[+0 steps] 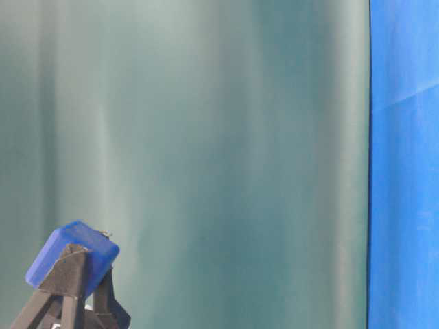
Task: Handover the blue block to the right arm after grasping it with the left arm, then place it in the designated position.
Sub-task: 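Raise the cube upright toward the center, holding it in the left gripper, then reach the right gripper to the cube and close on it, then open the left gripper and pull the cube away with the right gripper, then carry the cube with the right gripper and lower it to the table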
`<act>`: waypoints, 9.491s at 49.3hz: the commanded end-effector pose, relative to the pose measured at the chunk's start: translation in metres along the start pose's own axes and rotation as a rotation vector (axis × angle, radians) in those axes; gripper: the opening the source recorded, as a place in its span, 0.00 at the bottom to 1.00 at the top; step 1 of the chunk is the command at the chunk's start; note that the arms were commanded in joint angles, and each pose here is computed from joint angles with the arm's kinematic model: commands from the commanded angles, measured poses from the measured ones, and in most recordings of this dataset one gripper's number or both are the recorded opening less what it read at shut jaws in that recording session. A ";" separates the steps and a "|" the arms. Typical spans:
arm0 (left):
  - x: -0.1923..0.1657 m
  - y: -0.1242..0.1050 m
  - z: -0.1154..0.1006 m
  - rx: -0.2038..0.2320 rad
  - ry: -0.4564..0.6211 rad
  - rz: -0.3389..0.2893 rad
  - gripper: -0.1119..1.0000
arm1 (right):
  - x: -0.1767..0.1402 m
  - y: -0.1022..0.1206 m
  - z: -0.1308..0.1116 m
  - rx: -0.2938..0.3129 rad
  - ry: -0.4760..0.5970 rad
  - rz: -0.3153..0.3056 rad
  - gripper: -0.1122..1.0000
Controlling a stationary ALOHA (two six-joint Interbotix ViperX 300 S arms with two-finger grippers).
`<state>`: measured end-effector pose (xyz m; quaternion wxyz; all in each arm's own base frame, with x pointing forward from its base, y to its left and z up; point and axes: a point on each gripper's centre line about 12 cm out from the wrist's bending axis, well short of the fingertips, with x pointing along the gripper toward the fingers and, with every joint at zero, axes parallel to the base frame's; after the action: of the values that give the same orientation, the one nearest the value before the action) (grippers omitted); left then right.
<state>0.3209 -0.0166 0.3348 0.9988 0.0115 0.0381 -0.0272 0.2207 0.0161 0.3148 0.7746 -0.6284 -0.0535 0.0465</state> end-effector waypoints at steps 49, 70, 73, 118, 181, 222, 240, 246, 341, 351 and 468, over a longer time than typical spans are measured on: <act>-0.008 0.004 0.013 -0.005 -0.046 0.014 0.53 | 0.039 -0.020 0.000 0.012 -0.011 0.005 0.95; -0.008 0.005 0.012 -0.014 -0.043 0.015 0.53 | 0.117 -0.040 -0.010 0.018 -0.006 0.023 0.95; -0.008 0.004 0.012 -0.014 -0.043 0.013 0.53 | 0.128 -0.040 -0.012 0.018 -0.005 0.027 0.95; -0.008 0.007 0.011 -0.015 -0.041 0.021 0.54 | 0.217 -0.049 -0.027 0.014 0.017 0.035 0.95; -0.008 0.007 0.011 -0.016 -0.033 0.022 0.62 | 0.217 -0.049 -0.032 0.093 0.052 0.052 0.60; -0.014 0.007 0.012 -0.015 -0.040 0.023 0.94 | 0.188 -0.048 -0.031 0.157 0.095 0.081 0.59; -0.014 0.007 0.012 -0.015 -0.038 0.023 0.94 | 0.137 -0.049 -0.022 0.206 0.093 0.064 0.60; -0.014 0.007 0.012 -0.015 -0.038 0.023 0.94 | 0.126 -0.049 -0.020 0.205 0.099 0.067 0.60; -0.014 0.007 0.012 -0.013 -0.035 0.023 0.94 | 0.101 -0.056 -0.019 1.353 0.231 -0.009 0.60; -0.014 0.007 0.011 -0.013 -0.033 0.023 0.94 | 0.101 -0.056 -0.020 1.353 0.234 -0.009 0.60; -0.014 0.009 0.010 -0.014 -0.029 0.029 0.94 | 0.127 0.034 -0.028 1.404 0.592 0.265 0.60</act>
<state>0.3133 -0.0084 0.3332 0.9989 0.0043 0.0452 -0.0142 0.3418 0.0119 0.2789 0.9577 0.0201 0.2868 -0.0127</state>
